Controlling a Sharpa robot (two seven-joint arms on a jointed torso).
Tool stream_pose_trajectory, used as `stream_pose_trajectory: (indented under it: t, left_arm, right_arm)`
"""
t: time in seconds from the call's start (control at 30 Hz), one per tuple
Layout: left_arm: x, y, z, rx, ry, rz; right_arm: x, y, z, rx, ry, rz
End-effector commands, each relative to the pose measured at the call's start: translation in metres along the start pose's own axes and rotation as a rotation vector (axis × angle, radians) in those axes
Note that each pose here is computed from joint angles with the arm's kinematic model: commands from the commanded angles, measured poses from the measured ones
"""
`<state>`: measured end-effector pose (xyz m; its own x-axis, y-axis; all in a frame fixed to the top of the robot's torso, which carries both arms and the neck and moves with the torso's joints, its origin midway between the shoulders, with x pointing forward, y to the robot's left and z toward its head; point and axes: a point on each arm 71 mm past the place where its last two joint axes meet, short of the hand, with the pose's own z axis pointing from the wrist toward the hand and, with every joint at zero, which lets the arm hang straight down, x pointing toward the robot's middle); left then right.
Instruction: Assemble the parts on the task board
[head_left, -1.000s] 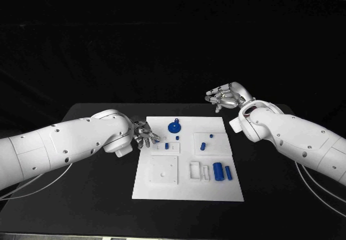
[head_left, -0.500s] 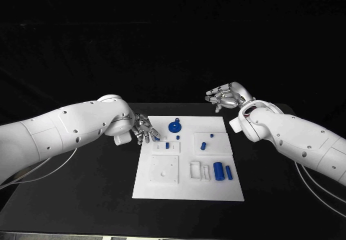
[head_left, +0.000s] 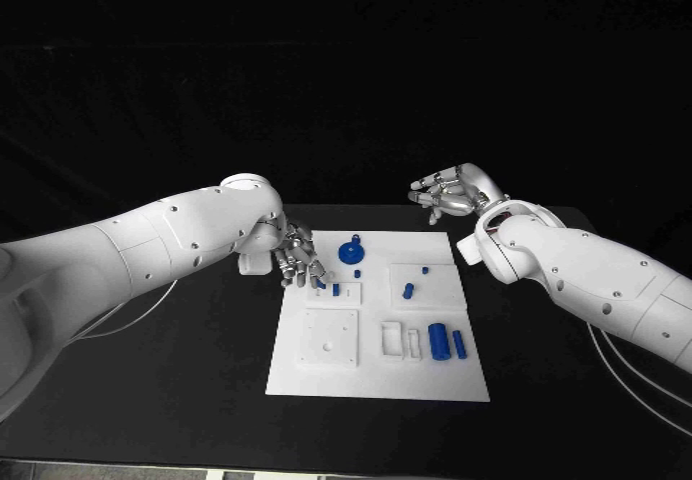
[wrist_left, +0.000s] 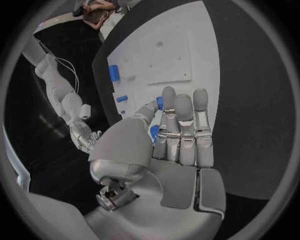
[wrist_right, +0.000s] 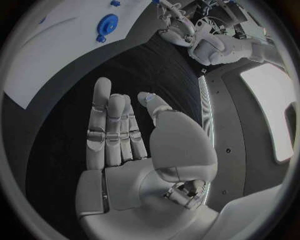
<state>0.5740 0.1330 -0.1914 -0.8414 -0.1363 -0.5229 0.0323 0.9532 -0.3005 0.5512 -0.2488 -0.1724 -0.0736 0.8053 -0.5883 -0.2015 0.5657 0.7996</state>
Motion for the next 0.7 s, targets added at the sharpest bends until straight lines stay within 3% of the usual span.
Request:
stream_pose_trajectory:
  t: [0.03, 0.43, 0.7]
  left_arm:
    - [-0.0024, -0.0055, 0.0008, -0.005, -0.017, 0.119]
    - [-0.0037, -0.0102, 0.0072, -0.050, -0.078, 0.124]
    - [0.0008, -0.0041, 0.0095, -0.062, -0.036, 0.097]
  right_arm:
    - [0.0020, 0.0012, 0.0001, -0.008, 0.012, -0.004]
    - [0.0043, 0.0031, 0.0007, -0.012, 0.015, -0.002]
    - [0.0042, 0.0033, 0.0005, -0.012, 0.015, -0.002]
